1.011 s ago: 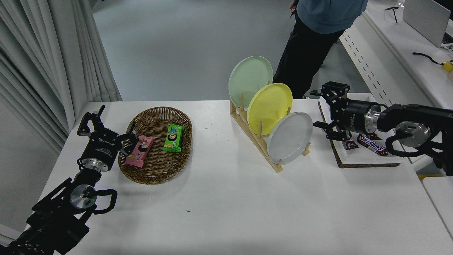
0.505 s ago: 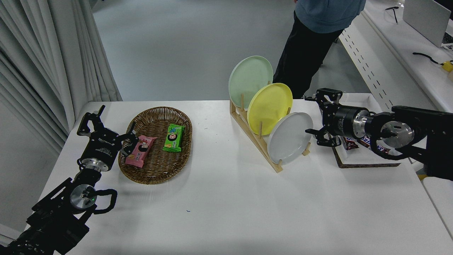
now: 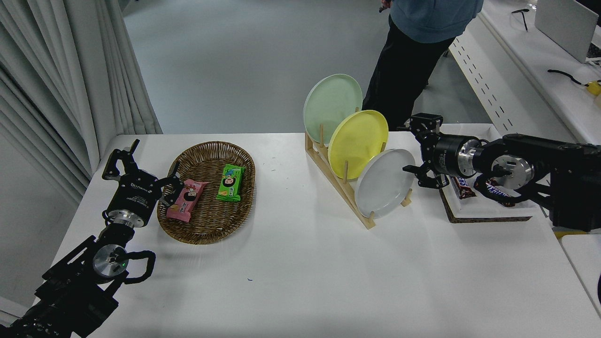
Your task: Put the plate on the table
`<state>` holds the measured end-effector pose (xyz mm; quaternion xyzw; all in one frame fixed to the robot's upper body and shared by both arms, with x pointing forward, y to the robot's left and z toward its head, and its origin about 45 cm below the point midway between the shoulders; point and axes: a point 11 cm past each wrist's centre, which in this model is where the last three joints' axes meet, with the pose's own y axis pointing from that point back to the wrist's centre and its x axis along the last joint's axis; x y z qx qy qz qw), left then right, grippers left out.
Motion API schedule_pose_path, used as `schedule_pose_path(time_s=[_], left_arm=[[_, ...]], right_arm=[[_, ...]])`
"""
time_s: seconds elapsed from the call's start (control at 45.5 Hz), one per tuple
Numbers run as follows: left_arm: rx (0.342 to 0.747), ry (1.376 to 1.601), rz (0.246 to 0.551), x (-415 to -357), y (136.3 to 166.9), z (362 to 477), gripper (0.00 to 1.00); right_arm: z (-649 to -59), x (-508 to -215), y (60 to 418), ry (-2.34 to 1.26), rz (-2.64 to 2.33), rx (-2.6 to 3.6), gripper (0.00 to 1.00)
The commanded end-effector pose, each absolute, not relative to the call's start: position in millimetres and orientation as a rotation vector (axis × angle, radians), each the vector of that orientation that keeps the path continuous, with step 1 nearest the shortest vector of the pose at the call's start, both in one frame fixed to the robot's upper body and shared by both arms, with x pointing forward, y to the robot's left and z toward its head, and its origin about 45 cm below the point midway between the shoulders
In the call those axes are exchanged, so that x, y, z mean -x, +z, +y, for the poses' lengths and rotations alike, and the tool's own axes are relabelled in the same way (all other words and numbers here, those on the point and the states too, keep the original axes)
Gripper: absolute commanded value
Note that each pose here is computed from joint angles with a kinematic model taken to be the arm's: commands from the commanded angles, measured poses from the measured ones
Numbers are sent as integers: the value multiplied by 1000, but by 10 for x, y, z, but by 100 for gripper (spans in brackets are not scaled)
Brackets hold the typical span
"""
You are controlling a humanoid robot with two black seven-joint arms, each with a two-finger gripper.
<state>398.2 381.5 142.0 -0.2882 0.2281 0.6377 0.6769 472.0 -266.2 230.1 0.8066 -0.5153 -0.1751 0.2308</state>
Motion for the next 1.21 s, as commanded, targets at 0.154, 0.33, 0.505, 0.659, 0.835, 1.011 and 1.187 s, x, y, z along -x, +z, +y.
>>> schedule_pose_path(time_s=[0.154, 0.33, 0.505, 0.659, 0.835, 1.011, 1.187], left_arm=[[648, 1434, 513, -3981, 1419, 3817, 100], [648, 1433, 513, -3982, 1422, 3814, 100], [648, 1434, 513, -3981, 1419, 3817, 100], [648, 1434, 513, -3981, 1419, 3817, 100], [648, 1433, 513, -3982, 1422, 3814, 100], [648, 1434, 513, -3981, 1419, 3817, 100], [648, 1433, 513, -3982, 1422, 3814, 100]], right_arm=[[-2536, -4713, 2265, -597, -1399, -2121, 95], [-2504, -4740, 2301, -600, -1398, -2123, 97], [-2470, -4788, 2346, -579, -1404, -2130, 99], [-2449, -4863, 2399, -562, -1430, -2140, 97], [-2446, -4908, 2416, -548, -1444, -2139, 76], [-2446, -4898, 2398, -551, -1437, -2140, 74], [-2452, -4888, 2378, -556, -1434, -2134, 71]])
